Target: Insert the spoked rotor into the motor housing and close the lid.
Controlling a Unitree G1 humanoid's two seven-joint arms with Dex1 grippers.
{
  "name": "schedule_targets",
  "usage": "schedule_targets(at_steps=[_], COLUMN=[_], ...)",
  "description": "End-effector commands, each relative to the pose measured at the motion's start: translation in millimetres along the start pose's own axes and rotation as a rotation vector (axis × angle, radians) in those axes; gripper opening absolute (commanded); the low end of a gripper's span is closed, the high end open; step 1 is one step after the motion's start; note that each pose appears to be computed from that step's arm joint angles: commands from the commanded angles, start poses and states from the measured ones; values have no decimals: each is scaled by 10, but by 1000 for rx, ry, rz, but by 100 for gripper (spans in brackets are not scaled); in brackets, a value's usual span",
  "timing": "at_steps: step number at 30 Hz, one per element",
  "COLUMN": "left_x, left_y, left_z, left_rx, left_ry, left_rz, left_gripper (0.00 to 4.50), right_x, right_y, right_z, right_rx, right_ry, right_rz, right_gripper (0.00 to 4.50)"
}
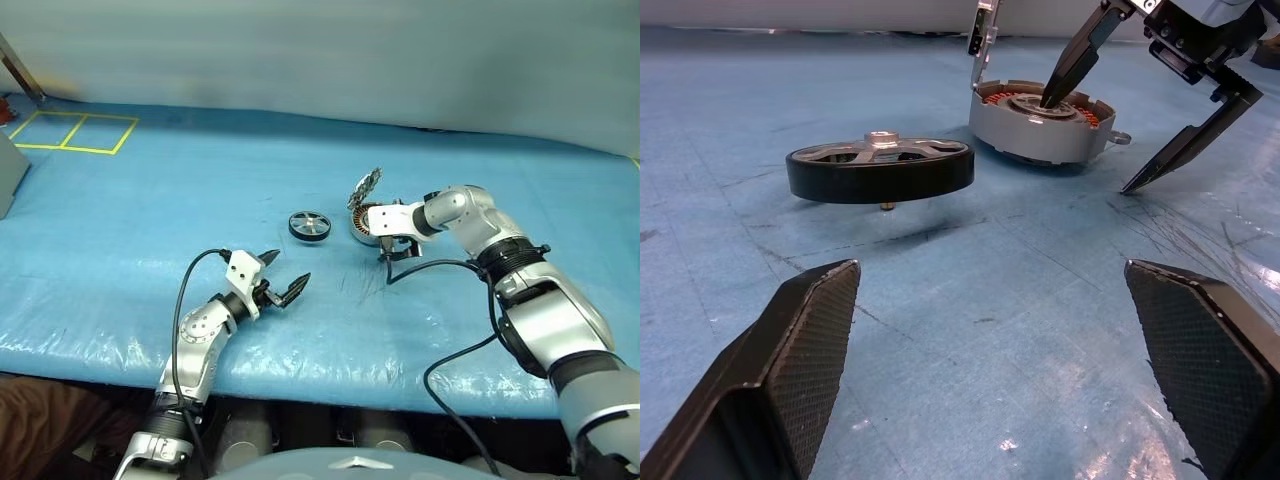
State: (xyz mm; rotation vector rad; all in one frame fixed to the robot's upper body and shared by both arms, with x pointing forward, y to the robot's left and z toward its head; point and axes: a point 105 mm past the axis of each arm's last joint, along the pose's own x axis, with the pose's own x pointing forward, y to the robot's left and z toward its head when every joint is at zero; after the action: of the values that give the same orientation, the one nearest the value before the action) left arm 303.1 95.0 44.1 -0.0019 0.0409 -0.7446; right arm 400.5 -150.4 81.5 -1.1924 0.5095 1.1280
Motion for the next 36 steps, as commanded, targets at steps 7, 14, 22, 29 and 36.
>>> schedule_targets(at_steps=[7, 14, 22, 29, 36], left_x=[23, 41, 48, 7, -145], left_y=[-23, -31, -36, 20, 47], left_z=[140, 137, 119, 120, 43], left_rx=[25, 24, 23, 39, 86], left_ry=[-49, -51, -46, -40, 20], left_rz=[5, 3, 0, 9, -33], left_gripper=[450, 450, 450, 450, 450], right_x=[30, -23, -175, -207, -162], right_y=[83, 237, 499, 850, 1099], right_z=[-112, -47, 316, 647, 968], right_rx=[-16, 17, 245, 493, 679], right_ry=[31, -63, -239, -337, -388], right_rz=[15, -20, -113, -116, -135], right_gripper=[242, 210, 210, 210, 210])
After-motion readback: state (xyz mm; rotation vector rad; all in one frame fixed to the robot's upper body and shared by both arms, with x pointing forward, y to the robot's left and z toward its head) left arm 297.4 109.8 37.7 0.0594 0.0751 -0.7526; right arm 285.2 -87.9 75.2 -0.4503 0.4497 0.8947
